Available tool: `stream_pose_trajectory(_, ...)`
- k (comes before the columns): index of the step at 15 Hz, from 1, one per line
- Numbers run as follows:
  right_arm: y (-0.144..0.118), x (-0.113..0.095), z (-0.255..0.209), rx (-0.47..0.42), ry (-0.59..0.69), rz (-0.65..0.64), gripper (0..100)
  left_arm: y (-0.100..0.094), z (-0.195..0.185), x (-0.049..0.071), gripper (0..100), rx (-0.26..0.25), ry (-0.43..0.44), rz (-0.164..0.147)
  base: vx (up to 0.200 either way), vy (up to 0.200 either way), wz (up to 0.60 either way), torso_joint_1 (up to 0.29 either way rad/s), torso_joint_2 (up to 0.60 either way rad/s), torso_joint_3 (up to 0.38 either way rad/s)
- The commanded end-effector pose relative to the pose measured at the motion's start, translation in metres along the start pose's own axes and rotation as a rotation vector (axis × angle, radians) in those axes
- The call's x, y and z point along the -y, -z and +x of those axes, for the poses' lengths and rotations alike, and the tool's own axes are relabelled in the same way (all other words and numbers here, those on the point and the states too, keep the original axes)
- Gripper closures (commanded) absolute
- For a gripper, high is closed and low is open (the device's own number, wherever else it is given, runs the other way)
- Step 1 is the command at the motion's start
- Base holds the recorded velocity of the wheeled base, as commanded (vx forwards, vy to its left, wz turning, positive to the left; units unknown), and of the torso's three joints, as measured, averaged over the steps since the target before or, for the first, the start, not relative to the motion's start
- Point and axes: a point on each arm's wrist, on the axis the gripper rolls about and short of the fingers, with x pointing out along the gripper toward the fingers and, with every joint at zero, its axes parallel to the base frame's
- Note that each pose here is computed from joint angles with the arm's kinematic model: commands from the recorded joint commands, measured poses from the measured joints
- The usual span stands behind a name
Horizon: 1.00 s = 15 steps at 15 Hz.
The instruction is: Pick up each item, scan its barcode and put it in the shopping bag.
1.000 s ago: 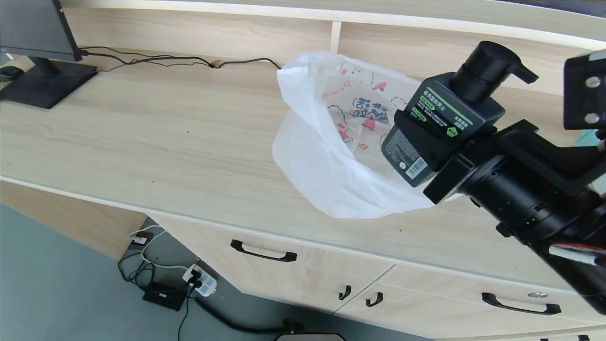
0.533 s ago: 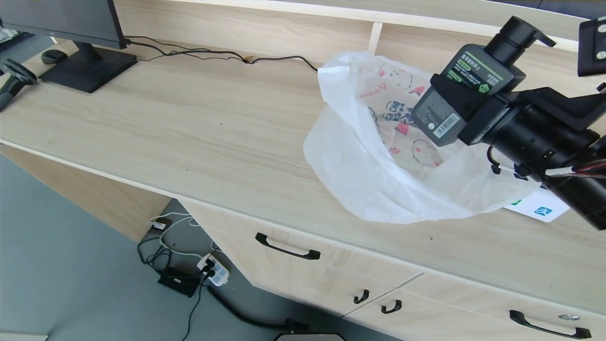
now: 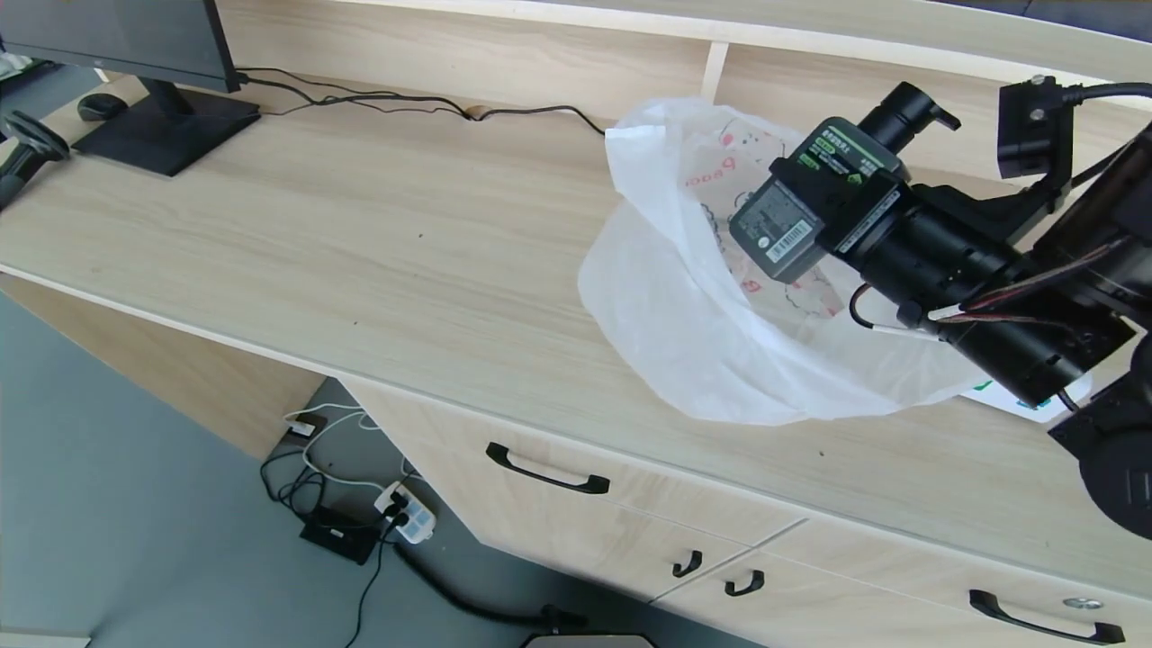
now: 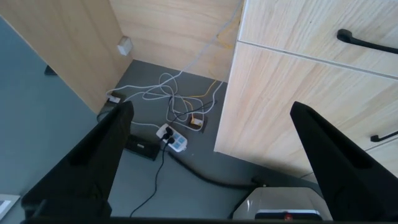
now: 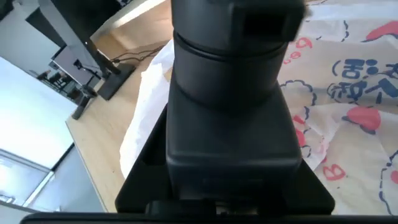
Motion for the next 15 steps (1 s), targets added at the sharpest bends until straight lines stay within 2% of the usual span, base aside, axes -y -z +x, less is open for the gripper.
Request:
stream_pose_trajectory(1,0.020,0.000,0.005,-0.065,0.016,0.138,100,0.000,0.000,0.000,0,0.000,0.000,0.000,0.000,0.000,0.00,0.000,0.00,0.000)
stream_pose_trajectory(3,0.030,0.010,0.006,-0.084,0.070,0.209,100,0.000,0.000,0.000,0,0.000,0.000,0.000,0.000,0.000,0.00,0.000,0.00,0.000)
stream_pose_trajectory(6,0.048,0.024,0.010,-0.129,0.156,0.206,100,0.000,0.000,0.000,0,0.000,0.000,0.003,0.000,0.000,0.00,0.000,0.00,0.000)
stream_pose_trajectory(13,0.057,0.037,0.024,-0.158,0.208,0.176,100,0.000,0.000,0.000,0,-0.001,0.000,0.001,0.000,0.000,0.00,0.000,0.00,0.000)
stream_pose_trajectory(14,0.057,0.037,0.024,-0.159,0.207,0.174,0,0.000,0.000,0.000,0,-0.001,0.000,0.001,0.000,0.000,0.00,0.000,0.00,0.000)
stream_pose_trajectory(15,0.057,0.037,0.023,-0.162,0.209,0.171,0,0.000,0.000,0.000,0,-0.001,0.000,0.001,0.000,0.000,0.00,0.000,0.00,0.000)
